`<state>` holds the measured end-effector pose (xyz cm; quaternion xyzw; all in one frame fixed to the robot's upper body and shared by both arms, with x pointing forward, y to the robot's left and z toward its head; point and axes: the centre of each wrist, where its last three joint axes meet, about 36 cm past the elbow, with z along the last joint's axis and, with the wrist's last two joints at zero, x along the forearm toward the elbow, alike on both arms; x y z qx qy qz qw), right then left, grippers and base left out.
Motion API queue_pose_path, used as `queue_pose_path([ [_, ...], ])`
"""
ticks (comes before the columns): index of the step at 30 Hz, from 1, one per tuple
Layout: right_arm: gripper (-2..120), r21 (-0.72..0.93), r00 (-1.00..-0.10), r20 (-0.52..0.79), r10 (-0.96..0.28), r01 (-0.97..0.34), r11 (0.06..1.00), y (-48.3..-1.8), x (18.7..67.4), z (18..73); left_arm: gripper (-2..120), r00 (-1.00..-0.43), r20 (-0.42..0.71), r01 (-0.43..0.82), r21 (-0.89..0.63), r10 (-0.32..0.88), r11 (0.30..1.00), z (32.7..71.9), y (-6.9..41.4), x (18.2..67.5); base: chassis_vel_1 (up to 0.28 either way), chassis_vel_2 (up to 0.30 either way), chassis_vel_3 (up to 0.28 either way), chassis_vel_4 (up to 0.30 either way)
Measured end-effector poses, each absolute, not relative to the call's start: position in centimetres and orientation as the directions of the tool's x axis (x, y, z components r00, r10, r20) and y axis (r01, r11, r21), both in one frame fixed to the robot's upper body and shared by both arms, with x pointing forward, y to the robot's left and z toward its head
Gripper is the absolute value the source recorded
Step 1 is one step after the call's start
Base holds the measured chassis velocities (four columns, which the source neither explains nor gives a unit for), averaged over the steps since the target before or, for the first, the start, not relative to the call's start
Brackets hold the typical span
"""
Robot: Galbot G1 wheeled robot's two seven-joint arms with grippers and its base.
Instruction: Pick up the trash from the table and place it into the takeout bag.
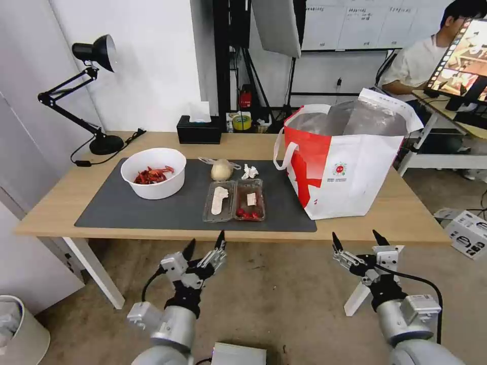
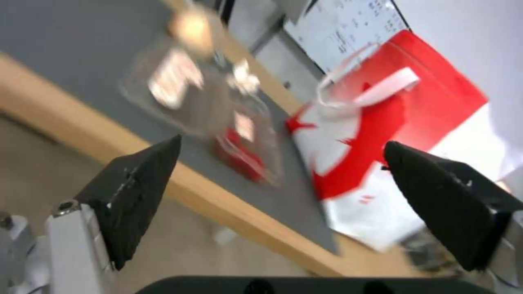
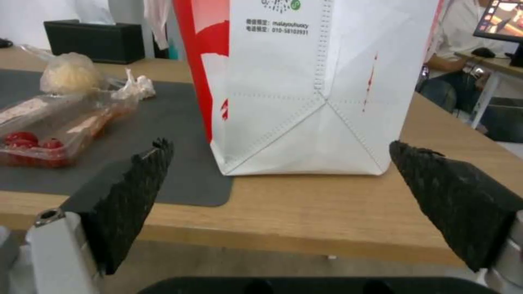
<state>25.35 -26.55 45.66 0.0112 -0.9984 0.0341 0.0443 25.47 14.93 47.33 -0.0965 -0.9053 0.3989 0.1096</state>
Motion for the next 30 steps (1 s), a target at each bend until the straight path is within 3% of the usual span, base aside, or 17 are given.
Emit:
queue_pose_path([
  [8,100,-0.070,-0.996,0.087,-0.016,-0.022,0.997,-26.6,25.3,45.8,100,-0.911,0.190,0.041,-0.843,0.367,0.537,47.5,14.3,27.8,0.000,0.000,0.000,0.000],
  [19,100,-0.082,-0.996,0.091,-0.019,-0.026,0.996,-26.8,25.4,45.8,100,-0.901,0.204,0.014,-0.869,0.383,0.495,44.9,13.8,31.2,0.000,0.000,0.000,0.000],
  [30,100,-0.088,-0.995,0.095,-0.013,-0.021,0.996,-27.0,25.3,45.9,100,-0.904,0.184,0.010,-0.893,0.385,0.451,44.6,13.5,34.3,0.000,0.000,0.000,0.000],
])
